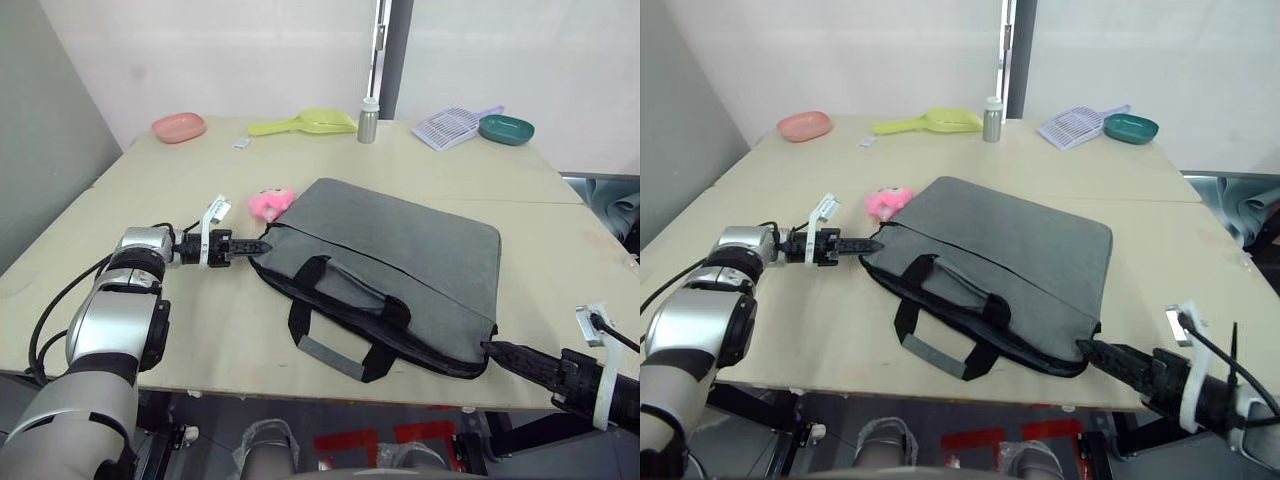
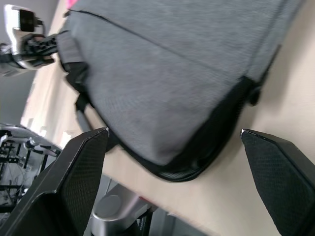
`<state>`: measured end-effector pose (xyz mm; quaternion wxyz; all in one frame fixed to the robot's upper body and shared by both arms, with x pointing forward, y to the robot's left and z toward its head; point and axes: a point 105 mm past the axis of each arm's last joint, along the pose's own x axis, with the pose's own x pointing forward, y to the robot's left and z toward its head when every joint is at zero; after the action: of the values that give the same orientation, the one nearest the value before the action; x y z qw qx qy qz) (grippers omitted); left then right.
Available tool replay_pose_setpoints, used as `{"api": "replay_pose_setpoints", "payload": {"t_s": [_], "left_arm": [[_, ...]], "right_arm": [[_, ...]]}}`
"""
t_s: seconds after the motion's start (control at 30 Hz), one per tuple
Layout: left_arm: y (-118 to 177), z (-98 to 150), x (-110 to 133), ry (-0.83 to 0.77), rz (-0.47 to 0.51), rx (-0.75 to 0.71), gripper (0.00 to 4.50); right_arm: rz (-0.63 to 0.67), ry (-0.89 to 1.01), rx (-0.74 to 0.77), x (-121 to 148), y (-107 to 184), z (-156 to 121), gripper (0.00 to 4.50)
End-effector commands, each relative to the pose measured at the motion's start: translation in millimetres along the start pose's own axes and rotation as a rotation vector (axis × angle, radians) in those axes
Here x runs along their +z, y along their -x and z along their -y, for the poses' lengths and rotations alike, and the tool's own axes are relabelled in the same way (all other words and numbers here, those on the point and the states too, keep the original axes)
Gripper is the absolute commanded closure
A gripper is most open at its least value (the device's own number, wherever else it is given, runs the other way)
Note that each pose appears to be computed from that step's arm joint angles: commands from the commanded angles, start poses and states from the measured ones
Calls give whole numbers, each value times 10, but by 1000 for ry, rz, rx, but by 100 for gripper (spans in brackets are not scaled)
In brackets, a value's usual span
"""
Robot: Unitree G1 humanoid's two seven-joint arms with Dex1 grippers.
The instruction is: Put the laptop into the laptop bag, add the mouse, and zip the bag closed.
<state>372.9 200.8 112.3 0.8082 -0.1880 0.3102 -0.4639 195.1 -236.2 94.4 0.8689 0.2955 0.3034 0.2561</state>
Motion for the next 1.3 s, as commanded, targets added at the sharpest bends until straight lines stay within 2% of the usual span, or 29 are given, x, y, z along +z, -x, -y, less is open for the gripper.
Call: {"api": "replay_pose_setpoints", "payload": {"t_s": [0.03,0.33,0.43,0.63,0.77,0.8,1.0,1.13,1.3], "left_arm": [[143,23,112,-56,35,6,446],[166,61,120,-66,53,-16,446],[186,82,116,-67,61,-26,450],[310,208,168,-85,106,-58,450],[454,418,33,-124,87,-84,450],[484,470,-10,-129,83,-85,450],[685,650,-259,-123,78,-28,450],[869,683,-359,-91,113,33,450],[1043,667,-606,-56,72,99,450]], "right_arm": [[-9,-21,-39,74,-54,170,0],[-115,-12,-26,-31,-273,243,0],[-107,1,-15,22,-314,243,83],[-94,70,-5,159,-357,241,288],[-118,148,39,278,-415,117,427],[-125,166,53,304,-443,71,444],[-177,296,105,437,-665,-158,444],[-241,374,178,445,-829,-354,444],[-291,468,198,489,-956,-433,444]]}}
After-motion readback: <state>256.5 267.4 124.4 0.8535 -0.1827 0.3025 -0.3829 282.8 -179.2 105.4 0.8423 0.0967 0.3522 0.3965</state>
